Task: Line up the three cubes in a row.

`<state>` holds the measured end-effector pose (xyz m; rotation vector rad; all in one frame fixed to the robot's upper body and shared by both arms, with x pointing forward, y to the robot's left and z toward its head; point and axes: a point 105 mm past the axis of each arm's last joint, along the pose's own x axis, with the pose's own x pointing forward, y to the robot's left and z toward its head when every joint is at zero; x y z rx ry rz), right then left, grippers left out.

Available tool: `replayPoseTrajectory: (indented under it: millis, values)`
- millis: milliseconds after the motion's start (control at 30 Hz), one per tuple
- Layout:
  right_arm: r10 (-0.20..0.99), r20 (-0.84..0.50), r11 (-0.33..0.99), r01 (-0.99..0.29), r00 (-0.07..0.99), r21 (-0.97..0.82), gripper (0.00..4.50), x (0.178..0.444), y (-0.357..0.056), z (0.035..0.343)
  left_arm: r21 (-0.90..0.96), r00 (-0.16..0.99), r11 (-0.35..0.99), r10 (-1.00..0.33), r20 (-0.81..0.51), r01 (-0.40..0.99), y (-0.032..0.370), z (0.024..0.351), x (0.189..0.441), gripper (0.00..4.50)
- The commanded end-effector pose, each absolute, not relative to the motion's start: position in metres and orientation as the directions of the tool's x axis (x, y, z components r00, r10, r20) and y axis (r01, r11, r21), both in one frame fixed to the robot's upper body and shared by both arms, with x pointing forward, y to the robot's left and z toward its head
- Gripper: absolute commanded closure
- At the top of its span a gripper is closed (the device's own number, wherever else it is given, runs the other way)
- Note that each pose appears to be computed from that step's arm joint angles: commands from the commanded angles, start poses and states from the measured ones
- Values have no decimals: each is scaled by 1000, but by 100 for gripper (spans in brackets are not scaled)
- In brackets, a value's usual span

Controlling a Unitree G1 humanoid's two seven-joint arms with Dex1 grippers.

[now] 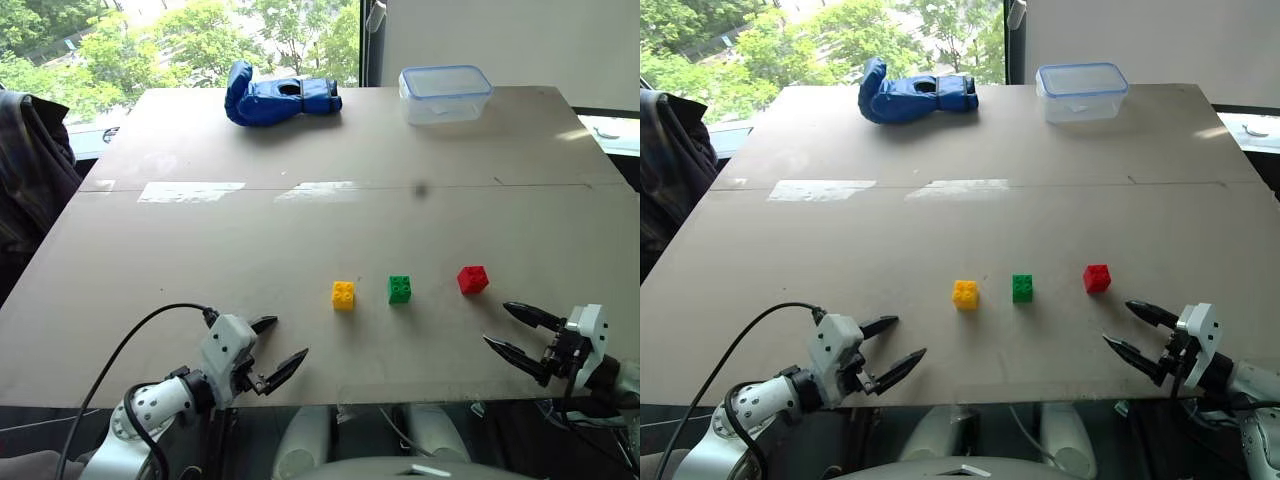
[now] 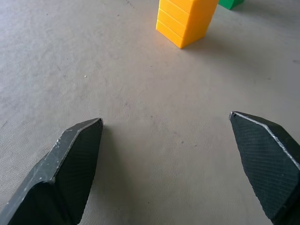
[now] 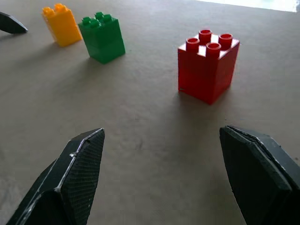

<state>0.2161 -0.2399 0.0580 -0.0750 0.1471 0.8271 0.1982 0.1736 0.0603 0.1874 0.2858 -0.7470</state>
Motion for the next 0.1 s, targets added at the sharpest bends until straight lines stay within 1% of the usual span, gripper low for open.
replayPoseTrajectory:
  millis: [33,100]
  values:
    - [732,-134,666,-743,668,-61,46,217,-244,68,75,709,729,-628,-320,680,178,59,201,6]
    - [734,-135,664,-745,666,-62,46,217,-244,68,72,710,732,-625,-324,677,181,57,202,6]
